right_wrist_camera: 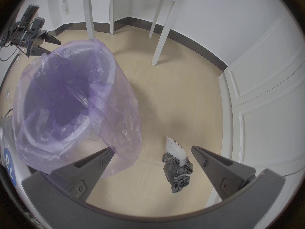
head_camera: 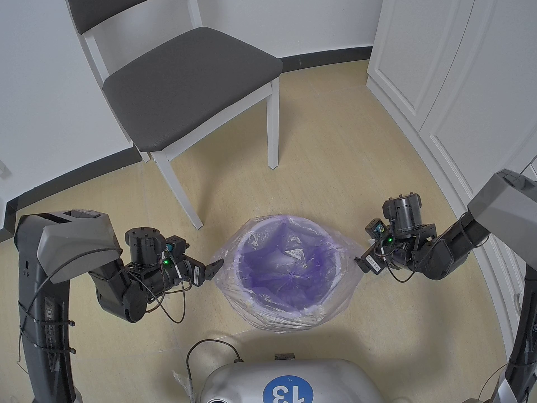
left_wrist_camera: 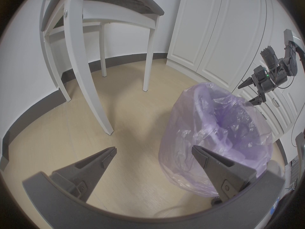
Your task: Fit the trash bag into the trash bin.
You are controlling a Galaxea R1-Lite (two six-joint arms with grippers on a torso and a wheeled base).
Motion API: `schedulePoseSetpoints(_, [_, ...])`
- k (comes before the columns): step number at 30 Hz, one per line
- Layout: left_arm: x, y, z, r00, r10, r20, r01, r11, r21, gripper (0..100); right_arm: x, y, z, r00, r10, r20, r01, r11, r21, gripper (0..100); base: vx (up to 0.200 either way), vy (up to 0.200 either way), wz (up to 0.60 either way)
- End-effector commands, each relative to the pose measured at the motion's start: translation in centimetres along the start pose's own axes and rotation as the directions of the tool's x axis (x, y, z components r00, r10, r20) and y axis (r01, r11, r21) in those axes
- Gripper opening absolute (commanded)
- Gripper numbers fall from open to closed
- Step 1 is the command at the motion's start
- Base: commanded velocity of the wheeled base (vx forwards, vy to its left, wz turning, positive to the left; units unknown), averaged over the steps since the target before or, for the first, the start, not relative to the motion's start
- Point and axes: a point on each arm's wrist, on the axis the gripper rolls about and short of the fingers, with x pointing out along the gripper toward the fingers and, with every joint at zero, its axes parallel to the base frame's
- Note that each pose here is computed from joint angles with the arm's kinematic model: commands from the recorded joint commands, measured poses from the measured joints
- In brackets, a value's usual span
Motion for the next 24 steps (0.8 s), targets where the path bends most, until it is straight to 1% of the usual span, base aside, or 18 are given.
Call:
schedulePoseSetpoints(1, [1.6,0.3,-1.9,1.0,-0.006,-0.029,0.006,1.0,-0.011,100,2.6,1.4,-1.2,0.999,0.019,-0.036,-0.02,1.0,-0.009,100,0.0,0.0,0.0])
schedulePoseSetpoints(3, [2.6,0.4,-2.5,0.999,-0.008,-0.032,0.007,1.0,-0.013,100,3.8,2.1,-1.7,0.998,0.029,-0.052,-0.03,0.999,-0.015,100,0.0,0.0,0.0])
schedulePoseSetpoints(7, [3.9,0.6,-2.9,1.0,-0.008,-0.024,0.008,1.0,-0.012,100,5.4,2.8,-2.1,0.997,0.035,-0.062,-0.036,0.999,-0.019,100,0.0,0.0,0.0])
schedulePoseSetpoints(13, [6.5,1.1,-3.6,1.0,-0.005,-0.005,0.005,1.0,-0.011,100,8.1,3.4,-1.8,0.999,0.025,-0.042,-0.025,1.0,0.01,100,0.0,0.0,0.0])
schedulePoseSetpoints(17, [7.9,1.5,-3.2,1.0,0.003,-0.006,-0.003,1.0,-0.017,100,9.2,3.3,-1.3,1.0,0.015,-0.027,-0.014,1.0,0.025,100,0.0,0.0,0.0])
schedulePoseSetpoints(20, [8.7,1.8,-3.1,1.0,0.005,-0.022,-0.005,1.0,-0.022,100,10.2,3.2,-1.5,1.0,0.005,-0.027,-0.004,0.999,0.033,100,0.0,0.0,0.0])
schedulePoseSetpoints(24, [8.9,1.9,-3.0,1.0,0.009,-0.013,-0.009,1.0,-0.02,100,10.8,3.2,-1.9,0.999,0.006,-0.039,-0.005,0.999,0.036,100,0.0,0.0,0.0])
